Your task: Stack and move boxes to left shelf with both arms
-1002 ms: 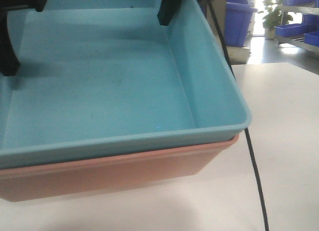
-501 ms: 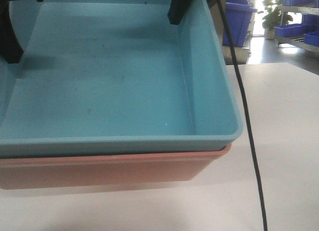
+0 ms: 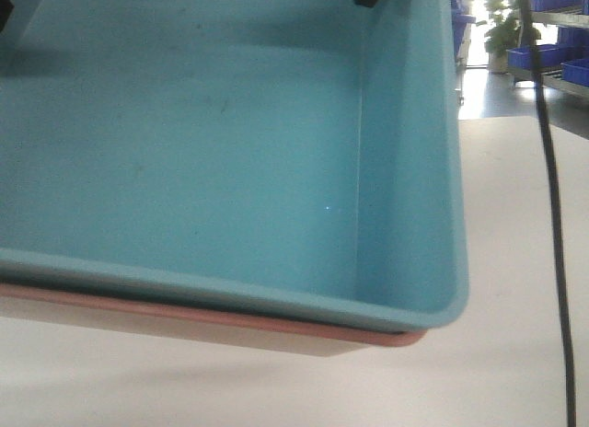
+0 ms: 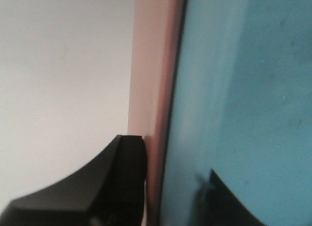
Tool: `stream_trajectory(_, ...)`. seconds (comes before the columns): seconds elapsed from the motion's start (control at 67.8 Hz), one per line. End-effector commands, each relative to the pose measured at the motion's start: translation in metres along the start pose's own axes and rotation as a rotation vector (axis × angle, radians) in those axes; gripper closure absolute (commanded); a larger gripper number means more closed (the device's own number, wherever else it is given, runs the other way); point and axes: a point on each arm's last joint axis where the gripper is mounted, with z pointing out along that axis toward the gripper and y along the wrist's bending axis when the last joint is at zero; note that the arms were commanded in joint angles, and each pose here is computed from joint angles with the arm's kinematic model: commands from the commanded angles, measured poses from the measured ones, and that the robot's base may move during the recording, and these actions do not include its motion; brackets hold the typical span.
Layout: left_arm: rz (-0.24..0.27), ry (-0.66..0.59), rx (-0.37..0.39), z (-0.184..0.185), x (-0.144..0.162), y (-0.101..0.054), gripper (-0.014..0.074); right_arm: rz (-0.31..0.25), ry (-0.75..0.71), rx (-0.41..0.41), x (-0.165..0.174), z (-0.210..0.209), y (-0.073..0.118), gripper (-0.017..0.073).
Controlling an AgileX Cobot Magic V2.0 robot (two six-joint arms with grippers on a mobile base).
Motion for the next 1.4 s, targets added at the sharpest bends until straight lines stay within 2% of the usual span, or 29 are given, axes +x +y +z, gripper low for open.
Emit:
stream_trajectory(0.0,-0.011,-0.187,0.186,-0.025,-0.018,-0.018,0.0596,-0.021,-0.159,-0.071,-0.013,-0.025,0.009,0.0503)
stream_trajectory(0.074,-0.002,-0.162,0.216,-0.023,-0.011,-0.026,0.0596,-0.022,-0.155,-0.073,-0.013,-0.025,0.010,0.0503)
stream_trajectory(0.133,-0.012,-0.130,0.238,-0.020,-0.003,-0.032,0.0596,-0.029,-0.156,-0.083,-0.012,-0.025,0.013,0.0503)
stream_trajectory(0.265,-0.005,-0.094,0.252,-0.015,0.013,-0.040,0.0596,-0.055,-0.150,-0.116,-0.009,-0.026,0.025,0.0503)
stream_trajectory(0.428,-0.008,-0.111,0.222,-0.011,0.020,-0.041,0.0596,-0.077,-0.150,-0.144,-0.006,-0.025,0.034,0.0503)
stream_trajectory(1.386,-0.009,-0.111,0.224,-0.011,0.020,-0.041,0.0596,-0.083,-0.127,-0.134,-0.004,-0.025,0.033,0.0503)
